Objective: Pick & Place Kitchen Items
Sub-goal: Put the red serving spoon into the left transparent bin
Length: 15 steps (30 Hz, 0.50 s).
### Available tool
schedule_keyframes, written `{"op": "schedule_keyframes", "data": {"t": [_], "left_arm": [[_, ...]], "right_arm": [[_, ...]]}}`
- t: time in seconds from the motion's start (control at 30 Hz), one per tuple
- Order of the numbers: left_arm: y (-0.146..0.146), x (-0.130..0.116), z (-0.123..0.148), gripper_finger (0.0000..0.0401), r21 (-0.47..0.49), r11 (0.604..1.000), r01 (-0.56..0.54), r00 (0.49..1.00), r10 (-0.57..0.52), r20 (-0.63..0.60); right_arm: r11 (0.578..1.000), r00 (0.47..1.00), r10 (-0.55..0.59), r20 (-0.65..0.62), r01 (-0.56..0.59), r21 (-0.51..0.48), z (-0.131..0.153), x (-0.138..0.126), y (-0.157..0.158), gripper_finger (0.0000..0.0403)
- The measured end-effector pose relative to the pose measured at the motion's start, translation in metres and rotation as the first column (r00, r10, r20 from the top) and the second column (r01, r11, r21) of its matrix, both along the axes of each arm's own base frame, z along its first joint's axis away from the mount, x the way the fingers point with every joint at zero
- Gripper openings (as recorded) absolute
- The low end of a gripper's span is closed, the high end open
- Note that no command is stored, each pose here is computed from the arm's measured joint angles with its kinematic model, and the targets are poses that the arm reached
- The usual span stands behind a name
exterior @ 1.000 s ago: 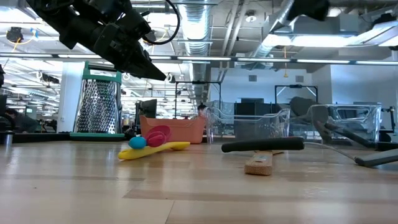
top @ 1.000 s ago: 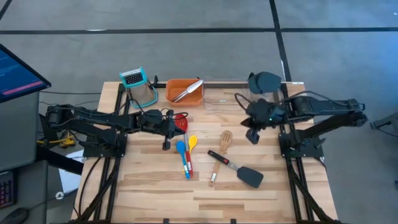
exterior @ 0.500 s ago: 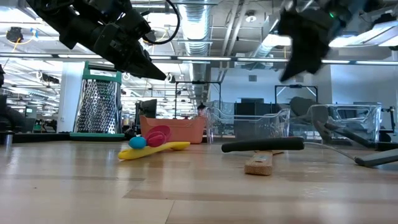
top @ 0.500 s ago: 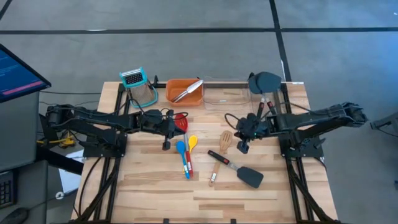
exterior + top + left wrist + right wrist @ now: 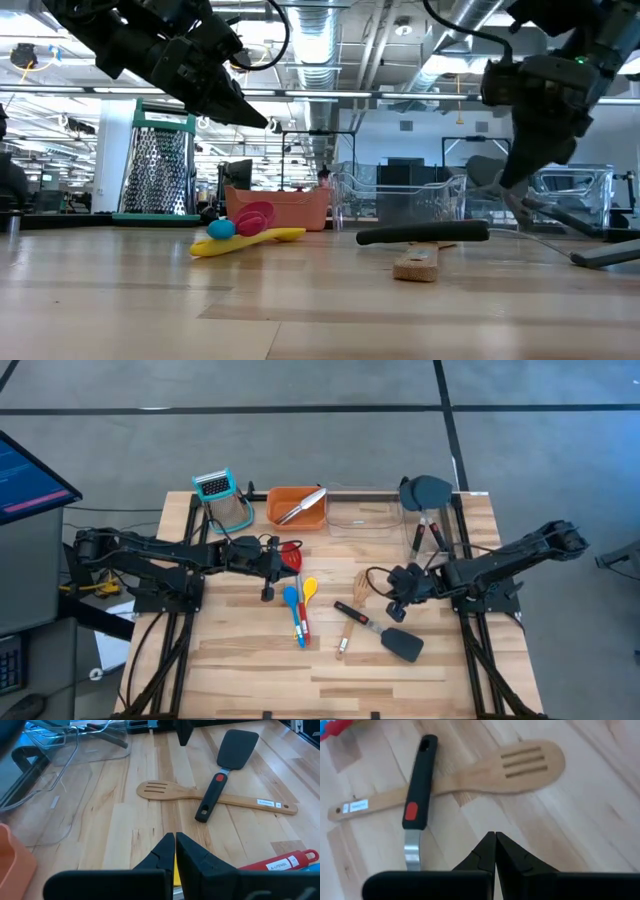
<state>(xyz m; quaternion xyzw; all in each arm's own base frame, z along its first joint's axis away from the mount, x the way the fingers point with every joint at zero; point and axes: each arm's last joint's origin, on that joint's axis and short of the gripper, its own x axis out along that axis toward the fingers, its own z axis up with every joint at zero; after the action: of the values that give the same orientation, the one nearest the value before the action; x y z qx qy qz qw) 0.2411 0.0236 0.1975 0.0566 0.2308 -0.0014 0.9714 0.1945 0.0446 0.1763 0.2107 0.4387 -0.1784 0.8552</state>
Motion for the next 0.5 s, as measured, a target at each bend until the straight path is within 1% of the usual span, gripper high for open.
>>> {"op": "schedule_keyframes", "data": {"t": [0.17,0.23,0.37,0.5], "left_arm": [[0.0,0.0,0.0001,0.0002,0.0,1.0,0.0,1.0,0.0,0.0],[0.0,0.0,0.0001,0.0002,0.001,1.0,0.001,1.0,-0.001,0.0],[0.0,-0.0001,0.0,0.0002,0.0,1.0,0.001,1.0,-0.001,0.0],[-0.0013,0.0,-0.0002,0.0002,-0.03,1.0,-0.009,1.0,0.009,-0.002]], "right_arm": [[0.998,0.998,-0.059,0.003,0.059,0.038,-0.0019,-0.0009,-0.0004,0.0005],[0.997,0.998,-0.063,0.01,0.062,0.042,-0.0016,-0.0004,-0.0004,0.0005],[0.999,0.999,-0.035,0.024,0.034,0.026,-0.0007,0.0011,-0.0003,0.0005],[0.999,0.999,0.008,0.035,-0.006,-0.039,0.0003,0.0027,-0.0024,0.0002]]}}
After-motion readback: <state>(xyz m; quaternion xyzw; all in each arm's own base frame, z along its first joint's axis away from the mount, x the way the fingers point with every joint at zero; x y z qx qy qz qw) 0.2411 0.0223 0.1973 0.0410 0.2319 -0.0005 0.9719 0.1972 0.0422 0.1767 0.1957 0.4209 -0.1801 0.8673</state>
